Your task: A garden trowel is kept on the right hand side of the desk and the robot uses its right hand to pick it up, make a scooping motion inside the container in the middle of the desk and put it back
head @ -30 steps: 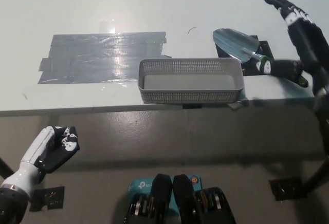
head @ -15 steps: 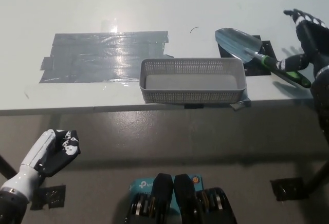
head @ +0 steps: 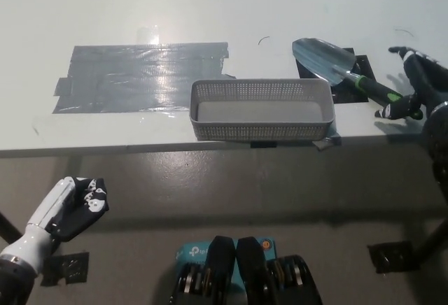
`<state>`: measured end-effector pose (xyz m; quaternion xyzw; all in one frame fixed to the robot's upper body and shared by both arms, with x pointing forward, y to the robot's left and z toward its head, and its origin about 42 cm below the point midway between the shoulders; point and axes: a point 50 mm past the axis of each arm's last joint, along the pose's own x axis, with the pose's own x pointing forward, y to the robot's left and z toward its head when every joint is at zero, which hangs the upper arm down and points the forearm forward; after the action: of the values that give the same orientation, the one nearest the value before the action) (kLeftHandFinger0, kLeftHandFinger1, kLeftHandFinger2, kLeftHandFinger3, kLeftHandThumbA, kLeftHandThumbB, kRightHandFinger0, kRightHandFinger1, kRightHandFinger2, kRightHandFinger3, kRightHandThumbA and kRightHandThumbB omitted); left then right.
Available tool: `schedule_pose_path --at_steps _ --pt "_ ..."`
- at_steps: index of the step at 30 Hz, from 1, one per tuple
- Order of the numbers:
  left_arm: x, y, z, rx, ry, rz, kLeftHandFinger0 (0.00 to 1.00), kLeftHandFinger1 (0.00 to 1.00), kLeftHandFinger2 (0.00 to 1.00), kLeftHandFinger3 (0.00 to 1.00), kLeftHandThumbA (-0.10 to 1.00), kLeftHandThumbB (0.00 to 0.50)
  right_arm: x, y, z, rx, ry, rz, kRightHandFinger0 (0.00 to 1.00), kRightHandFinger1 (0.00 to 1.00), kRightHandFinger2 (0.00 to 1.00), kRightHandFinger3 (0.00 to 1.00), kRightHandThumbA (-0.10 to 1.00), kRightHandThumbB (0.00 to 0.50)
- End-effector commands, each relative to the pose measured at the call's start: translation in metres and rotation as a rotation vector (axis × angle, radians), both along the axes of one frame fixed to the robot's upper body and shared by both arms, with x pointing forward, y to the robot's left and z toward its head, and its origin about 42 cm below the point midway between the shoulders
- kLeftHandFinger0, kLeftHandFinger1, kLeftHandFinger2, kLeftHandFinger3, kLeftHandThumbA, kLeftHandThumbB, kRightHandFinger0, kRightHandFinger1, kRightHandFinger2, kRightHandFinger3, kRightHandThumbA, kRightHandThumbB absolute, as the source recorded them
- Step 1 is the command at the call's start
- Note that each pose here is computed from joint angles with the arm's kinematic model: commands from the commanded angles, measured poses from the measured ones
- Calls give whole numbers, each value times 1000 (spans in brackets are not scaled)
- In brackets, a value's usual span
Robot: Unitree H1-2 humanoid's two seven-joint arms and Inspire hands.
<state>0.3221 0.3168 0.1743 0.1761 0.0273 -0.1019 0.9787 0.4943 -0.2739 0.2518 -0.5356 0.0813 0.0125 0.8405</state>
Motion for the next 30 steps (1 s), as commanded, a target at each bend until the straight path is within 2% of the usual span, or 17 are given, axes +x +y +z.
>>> schedule_pose_path --at_steps 1,7,9,11,13,15,17,22,27,30 --pt "0 4 9 25 -16 -17 0 0 1 101 -91 500 15 -6 26 17 -14 0 1000 1000 1000 1000 1000 500" --pt "-2 2 6 21 -11 -22 0 0 0 99 -100 500 34 -6 43 -46 -16 -6 1000 1000 1000 1000 1000 500" --pt "-2 2 7 19 -24 -28 0 0 0 94 -100 500 38 -11 42 -62 -16 -10 1000 1000 1000 1000 987 500" --pt "-3 3 8 27 -34 -32 0 0 0 92 -96 500 44 -23 38 -87 -2 -39 1000 1000 1000 1000 928 500" --pt "-3 3 10 28 -35 -32 0 0 0 90 -74 500 46 -29 37 -103 4 -53 1000 1000 1000 1000 921 500" --pt "-4 2 9 26 -34 -26 0 0 0 87 -99 500 49 -31 36 -134 9 -58 1000 1000 1000 1000 928 500" --pt "-4 0 10 36 -34 -26 0 0 0 84 -96 500 51 -23 39 -134 6 -46 1000 1000 1000 1000 889 500" --pt "-3 -2 10 25 -39 -31 0 0 0 80 -68 500 54 1 47 -167 21 5 1000 1000 1000 1000 896 500" --pt "-3 -1 12 26 -45 -36 0 0 0 68 -72 500 49 24 29 -197 85 65 1000 1000 1000 1000 779 500" --pt "-1 -2 13 35 -52 -36 0 0 0 52 -90 500 47 35 27 -234 92 94 1000 1000 1000 1000 764 500"
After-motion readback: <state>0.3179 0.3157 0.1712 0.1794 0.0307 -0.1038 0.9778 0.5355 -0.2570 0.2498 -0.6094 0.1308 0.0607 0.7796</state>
